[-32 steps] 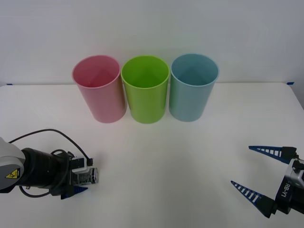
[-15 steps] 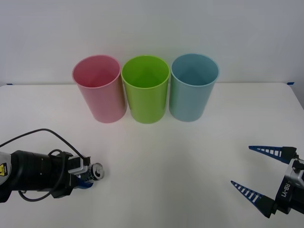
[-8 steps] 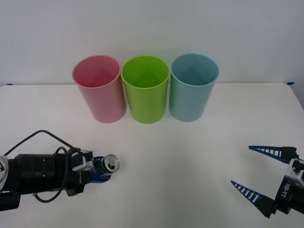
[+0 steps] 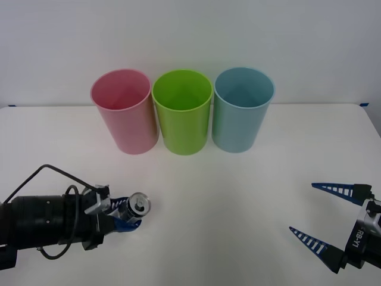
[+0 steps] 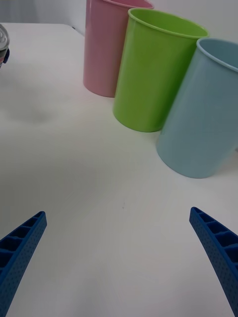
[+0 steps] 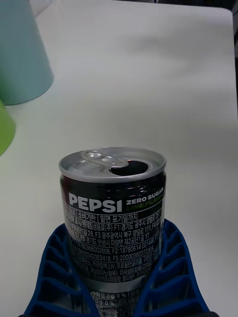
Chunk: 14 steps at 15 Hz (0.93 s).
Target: Put cans in the blue bin and PET bottles in the pink bin and trash in the green bin.
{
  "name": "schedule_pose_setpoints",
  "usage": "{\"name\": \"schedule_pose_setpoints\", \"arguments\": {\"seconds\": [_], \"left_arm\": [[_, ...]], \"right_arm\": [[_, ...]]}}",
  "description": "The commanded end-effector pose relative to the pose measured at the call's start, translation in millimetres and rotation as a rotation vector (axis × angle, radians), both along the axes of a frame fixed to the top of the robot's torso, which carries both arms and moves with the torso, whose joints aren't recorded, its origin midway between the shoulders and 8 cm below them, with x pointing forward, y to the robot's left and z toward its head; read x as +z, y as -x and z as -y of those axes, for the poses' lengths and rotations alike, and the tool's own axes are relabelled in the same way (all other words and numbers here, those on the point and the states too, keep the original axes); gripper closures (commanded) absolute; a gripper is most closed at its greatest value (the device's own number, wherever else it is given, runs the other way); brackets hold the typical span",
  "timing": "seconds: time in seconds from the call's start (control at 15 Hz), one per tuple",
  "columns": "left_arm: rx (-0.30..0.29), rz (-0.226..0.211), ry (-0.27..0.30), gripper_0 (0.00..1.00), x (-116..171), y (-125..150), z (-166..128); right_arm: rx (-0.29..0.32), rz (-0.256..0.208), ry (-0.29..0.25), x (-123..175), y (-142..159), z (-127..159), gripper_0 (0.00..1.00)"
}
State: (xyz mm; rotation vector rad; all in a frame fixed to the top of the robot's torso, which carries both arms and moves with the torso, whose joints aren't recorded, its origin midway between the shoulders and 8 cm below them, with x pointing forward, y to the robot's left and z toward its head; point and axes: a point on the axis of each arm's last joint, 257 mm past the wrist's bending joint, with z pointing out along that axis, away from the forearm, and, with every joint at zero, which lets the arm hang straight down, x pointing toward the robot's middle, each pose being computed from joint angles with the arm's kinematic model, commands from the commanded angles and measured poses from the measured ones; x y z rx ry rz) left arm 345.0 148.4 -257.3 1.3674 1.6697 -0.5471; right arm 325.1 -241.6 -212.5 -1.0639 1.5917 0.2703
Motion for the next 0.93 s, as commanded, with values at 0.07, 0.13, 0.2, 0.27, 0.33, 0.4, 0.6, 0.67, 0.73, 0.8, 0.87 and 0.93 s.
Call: {"name": "schedule_pose_setpoints", "arguments": {"seconds": [0.07,0.13,0.2,0.27,0.33,0.4,0.6,0.67,0.73,0.8,0.87,0.93], "left_arm": [[0.011,-0.04,0.059,1.0,21.9,0.2,5.6],[0.02,-0.041,0.071,1.0,28.5,-3.3,5.8],[0.03,-0.025,0.085,1.0,41.1,-8.8,4.7],[0.036,-0.039,0.101,1.0,49.2,-9.1,5.0],[0.038,-0.041,0.107,1.0,56.6,-9.0,4.3],[0.039,-0.03,0.132,1.0,70.1,-10.6,6.7],[0.022,-0.046,0.227,1.0,101.9,-3.2,20.1],[0.021,-0.057,0.25,1.0,106.6,-1.0,21.7],[0.015,-0.073,0.276,1.0,110.9,3.4,25.6],[0.014,-0.078,0.311,1.0,120.9,5.5,30.8],[0.024,-0.073,0.333,1.0,128.1,3.2,32.5],[0.031,-0.057,0.347,1.0,136.5,1.2,34.7]], "right_arm": [[0.0,0.0,0.0,0.0,0.0,0.0,0.0],[0.0,0.0,0.0,0.0,0.0,0.0,0.0],[0.0,0.0,0.0,0.0,0.0,0.0,0.0],[0.0,0.0,0.0,0.0,0.0,0.0,0.0],[0.0,0.0,0.0,0.0,0.0,0.0,0.0],[0.0,0.0,0.0,0.0,0.0,0.0,0.0],[0.0,0.0,0.0,0.0,0.0,0.0,0.0],[0.0,0.0,0.0,0.0,0.0,0.0,0.0],[0.0,0.0,0.0,0.0,0.0,0.0,0.0],[0.0,0.0,0.0,0.0,0.0,0.0,0.0],[0.0,0.0,0.0,0.0,0.0,0.0,0.0],[0.0,0.0,0.0,0.0,0.0,0.0,0.0]]}}
